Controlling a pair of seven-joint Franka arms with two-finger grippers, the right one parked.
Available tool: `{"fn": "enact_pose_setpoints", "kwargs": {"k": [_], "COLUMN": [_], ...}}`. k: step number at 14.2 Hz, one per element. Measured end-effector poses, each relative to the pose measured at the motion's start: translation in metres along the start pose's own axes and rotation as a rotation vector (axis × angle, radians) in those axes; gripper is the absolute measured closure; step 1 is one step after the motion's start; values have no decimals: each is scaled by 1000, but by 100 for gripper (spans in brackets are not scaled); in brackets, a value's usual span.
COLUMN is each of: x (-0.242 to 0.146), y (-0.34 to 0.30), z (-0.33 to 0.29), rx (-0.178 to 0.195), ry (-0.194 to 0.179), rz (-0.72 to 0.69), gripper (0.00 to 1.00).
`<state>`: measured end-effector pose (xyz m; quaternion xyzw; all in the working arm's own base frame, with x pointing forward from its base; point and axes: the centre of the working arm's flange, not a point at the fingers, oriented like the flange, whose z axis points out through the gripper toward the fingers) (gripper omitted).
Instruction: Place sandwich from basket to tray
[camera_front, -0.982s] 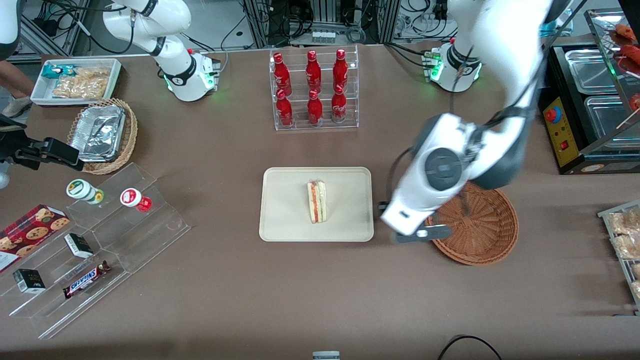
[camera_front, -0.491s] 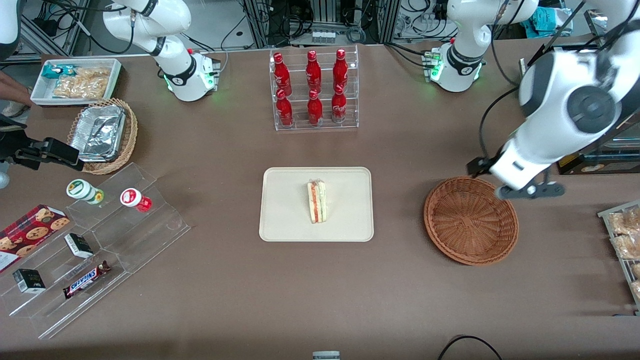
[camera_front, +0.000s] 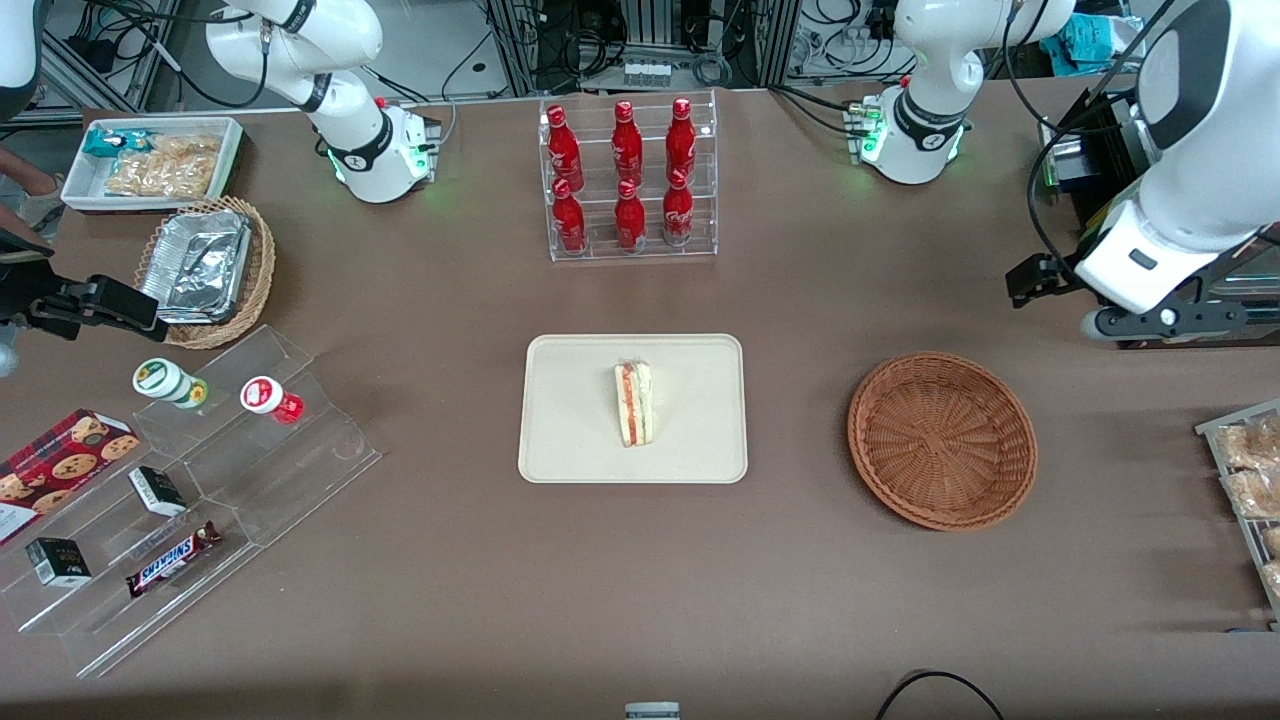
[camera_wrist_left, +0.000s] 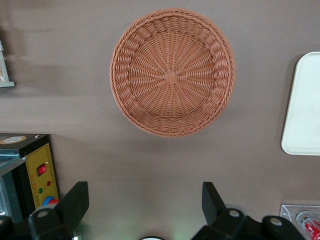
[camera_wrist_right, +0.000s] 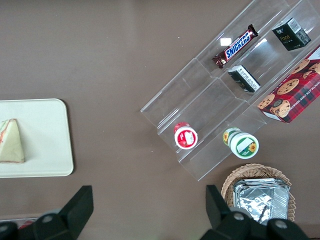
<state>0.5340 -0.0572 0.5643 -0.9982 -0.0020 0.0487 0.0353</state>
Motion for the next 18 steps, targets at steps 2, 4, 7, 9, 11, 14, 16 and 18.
{"fn": "enact_pose_setpoints", "kwargs": {"k": [2,4,7,9,11,14,16,18], "x": [0,1,2,2,2,2,2,2], "y": [-1,-2,-2,-2,-1,4,4,0], "z": [-18,-32,-48,-52,-53,-54,-54,-55], "rx": [-4,-7,-12,-13,-24,-71,-81,-88], "ry": [31,61,93,100,102,97,96,96], "rz": [-2,-3,-5,-5,-5,-4,-5,-13], "gripper": [0,0,0,0,0,0,0,0]}}
